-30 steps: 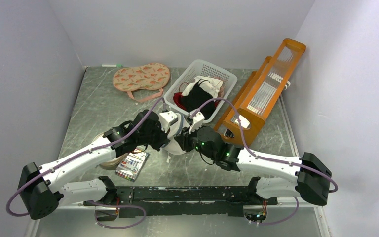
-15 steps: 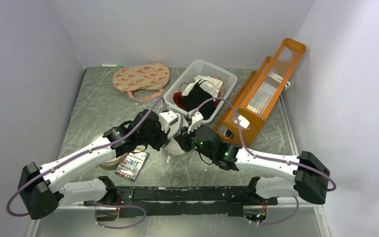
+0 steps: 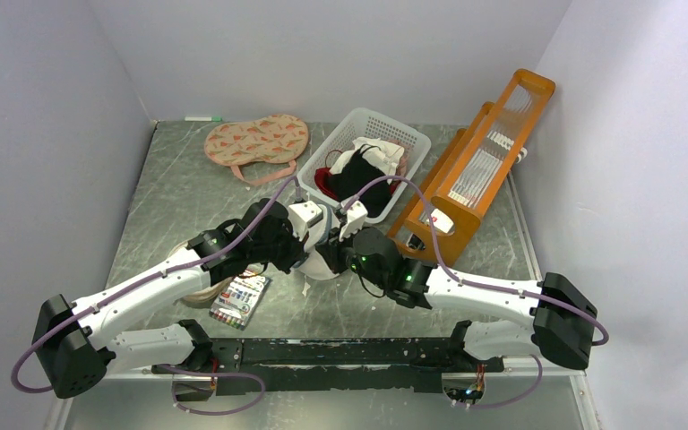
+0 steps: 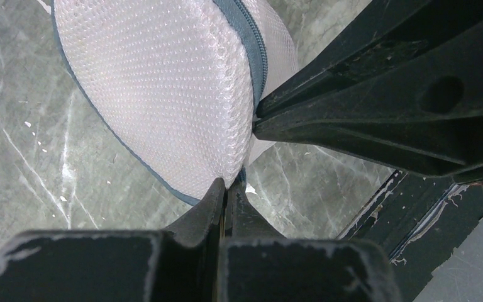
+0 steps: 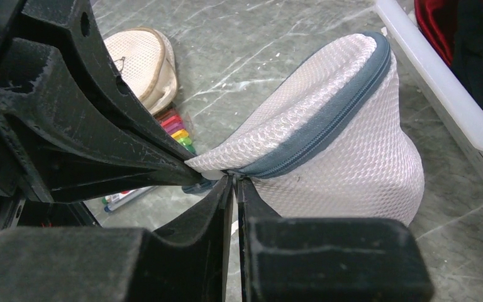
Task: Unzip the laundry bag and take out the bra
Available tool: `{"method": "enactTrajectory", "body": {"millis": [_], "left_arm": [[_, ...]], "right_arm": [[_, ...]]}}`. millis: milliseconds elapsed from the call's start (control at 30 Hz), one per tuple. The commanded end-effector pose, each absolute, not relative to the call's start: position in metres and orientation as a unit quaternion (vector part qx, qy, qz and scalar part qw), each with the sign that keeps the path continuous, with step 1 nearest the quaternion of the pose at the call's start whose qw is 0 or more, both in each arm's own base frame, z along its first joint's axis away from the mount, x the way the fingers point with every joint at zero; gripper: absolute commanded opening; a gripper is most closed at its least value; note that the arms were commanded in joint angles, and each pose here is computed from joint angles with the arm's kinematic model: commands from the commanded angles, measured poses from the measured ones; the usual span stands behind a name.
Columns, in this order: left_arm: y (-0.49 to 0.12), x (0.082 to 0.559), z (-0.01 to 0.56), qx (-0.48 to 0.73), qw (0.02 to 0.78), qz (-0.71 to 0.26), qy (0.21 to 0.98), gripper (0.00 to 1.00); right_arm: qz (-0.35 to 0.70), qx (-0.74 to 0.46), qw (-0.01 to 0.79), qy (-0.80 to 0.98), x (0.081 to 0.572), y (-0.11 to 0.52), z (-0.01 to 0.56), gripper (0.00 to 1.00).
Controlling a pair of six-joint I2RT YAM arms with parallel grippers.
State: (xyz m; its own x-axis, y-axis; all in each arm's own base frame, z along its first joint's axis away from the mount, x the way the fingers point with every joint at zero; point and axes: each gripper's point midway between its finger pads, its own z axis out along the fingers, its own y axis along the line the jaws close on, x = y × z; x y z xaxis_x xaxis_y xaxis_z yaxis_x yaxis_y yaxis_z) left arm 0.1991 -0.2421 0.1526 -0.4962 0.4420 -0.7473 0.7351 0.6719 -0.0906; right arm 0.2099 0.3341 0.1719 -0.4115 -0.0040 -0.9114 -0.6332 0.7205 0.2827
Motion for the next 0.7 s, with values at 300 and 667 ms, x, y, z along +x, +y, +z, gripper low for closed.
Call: {"method": "enactTrajectory", "body": {"millis": [300,667], "left_arm": [[-0.242,0.207,0.171,0.343,0.394,-0.205,0.828,0.07],[-0.235,0.211,0.175,0.334,0.407,-0.190,0.829,0.07]], "right_arm": [[0.256,-0.173,0.531,0.789,0.233,0.317,0.184,0.00],[0.160,-0.136,0.538,0.816,0.275,0.271,0.180,0.00]]}}
